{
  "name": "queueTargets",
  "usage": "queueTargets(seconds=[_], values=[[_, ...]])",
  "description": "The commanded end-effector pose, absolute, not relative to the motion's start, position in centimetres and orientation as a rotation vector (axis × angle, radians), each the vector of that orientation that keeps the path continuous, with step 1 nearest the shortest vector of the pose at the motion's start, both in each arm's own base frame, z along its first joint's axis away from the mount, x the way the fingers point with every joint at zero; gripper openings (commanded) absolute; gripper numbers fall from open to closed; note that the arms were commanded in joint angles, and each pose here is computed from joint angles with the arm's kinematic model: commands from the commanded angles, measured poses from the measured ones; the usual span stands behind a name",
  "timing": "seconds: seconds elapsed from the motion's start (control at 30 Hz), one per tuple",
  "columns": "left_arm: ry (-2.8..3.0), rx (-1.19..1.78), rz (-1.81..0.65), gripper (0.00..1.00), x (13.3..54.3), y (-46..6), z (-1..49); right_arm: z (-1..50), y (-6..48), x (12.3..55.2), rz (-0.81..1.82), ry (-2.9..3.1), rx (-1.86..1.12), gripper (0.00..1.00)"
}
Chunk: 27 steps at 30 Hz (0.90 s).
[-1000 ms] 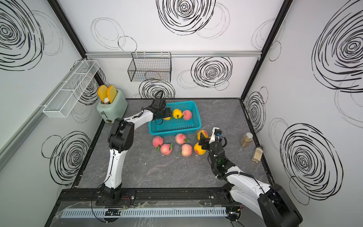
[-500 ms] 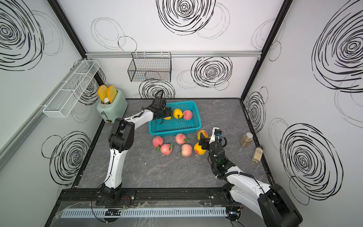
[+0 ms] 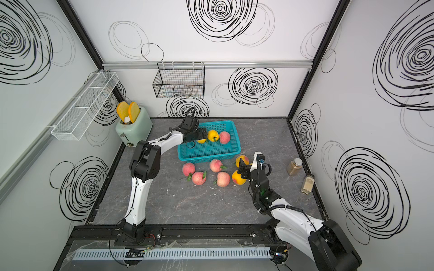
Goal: Put the peaches into the basket
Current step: Place the peach in the basket.
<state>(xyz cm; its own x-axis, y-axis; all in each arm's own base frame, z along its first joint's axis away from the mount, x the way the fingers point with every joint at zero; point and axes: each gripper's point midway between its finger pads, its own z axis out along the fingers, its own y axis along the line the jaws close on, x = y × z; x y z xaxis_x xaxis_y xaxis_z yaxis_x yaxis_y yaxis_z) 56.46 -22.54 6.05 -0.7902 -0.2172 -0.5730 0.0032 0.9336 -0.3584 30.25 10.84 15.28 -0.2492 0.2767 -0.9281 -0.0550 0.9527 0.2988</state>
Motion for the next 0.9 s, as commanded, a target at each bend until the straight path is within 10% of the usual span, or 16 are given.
queueTargets(seconds=[0.0,0.87], values=[[2.380,-0.156,-0.465,0.95,57.1,-22.3,9.8,16.0,11.0,30.4,0.321,1.776,0.170,0.85],[2.315,-0.131,-0.462,0.95,56.7,-22.4,14.0,16.2,10.8,30.3,0.317,1.771,0.170,0.85]])
